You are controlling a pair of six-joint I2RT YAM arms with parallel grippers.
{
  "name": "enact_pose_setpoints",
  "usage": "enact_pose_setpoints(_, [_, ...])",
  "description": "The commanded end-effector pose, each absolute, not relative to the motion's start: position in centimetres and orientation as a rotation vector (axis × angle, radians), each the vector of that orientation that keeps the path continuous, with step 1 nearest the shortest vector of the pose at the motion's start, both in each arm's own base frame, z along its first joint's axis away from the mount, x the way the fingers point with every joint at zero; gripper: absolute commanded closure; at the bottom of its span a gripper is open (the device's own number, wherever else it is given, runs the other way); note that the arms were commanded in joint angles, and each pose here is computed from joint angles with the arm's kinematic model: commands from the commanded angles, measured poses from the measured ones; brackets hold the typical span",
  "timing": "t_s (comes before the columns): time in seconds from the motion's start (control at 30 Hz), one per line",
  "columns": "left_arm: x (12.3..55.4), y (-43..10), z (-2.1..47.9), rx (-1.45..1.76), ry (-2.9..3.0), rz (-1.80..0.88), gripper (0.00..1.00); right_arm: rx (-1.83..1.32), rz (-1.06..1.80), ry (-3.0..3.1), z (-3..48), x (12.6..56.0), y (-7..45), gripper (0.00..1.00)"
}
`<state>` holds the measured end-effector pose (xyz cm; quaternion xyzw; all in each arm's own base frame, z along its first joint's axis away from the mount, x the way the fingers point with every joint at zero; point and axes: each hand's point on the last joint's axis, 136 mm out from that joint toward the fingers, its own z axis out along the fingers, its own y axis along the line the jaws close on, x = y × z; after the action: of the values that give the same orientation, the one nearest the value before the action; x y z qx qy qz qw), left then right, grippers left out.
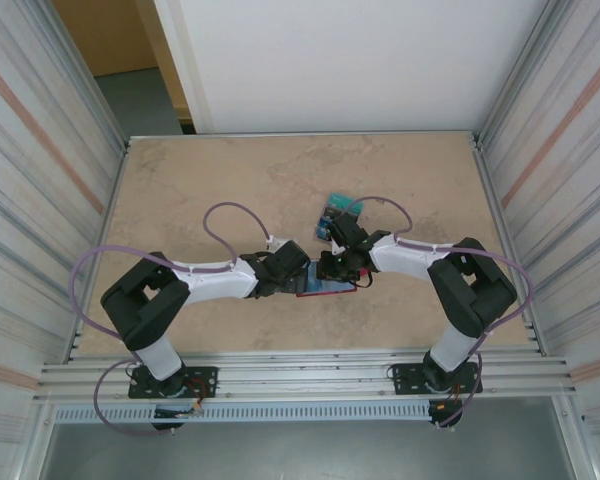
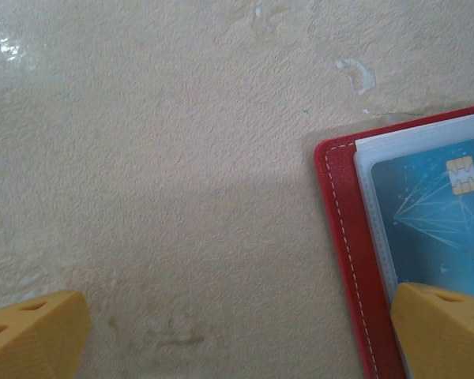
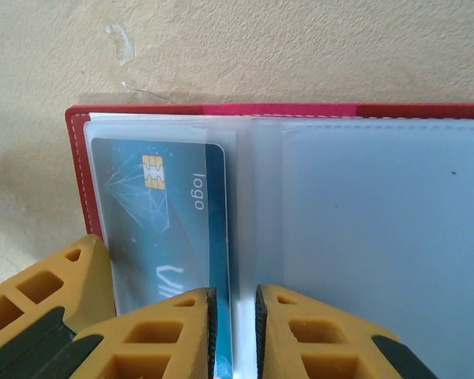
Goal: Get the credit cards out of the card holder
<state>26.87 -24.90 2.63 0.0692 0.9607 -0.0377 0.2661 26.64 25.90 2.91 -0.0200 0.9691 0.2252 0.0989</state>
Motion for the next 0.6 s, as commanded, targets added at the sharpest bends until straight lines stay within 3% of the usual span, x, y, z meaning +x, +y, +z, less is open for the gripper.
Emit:
enact_pose_setpoints(0.0, [26.6, -23.9, 3.5, 0.185, 2.594, -0.072, 0.01, -0.027, 0.656, 2.881, 2.7, 27.1, 25.9, 0.78])
enact_pose_setpoints(0.57, [28.0, -25.1, 4.1, 0.179, 2.575, -0.181, 0.01, -0.015, 0.665, 2.877, 3.0, 26.9, 25.8, 0.77])
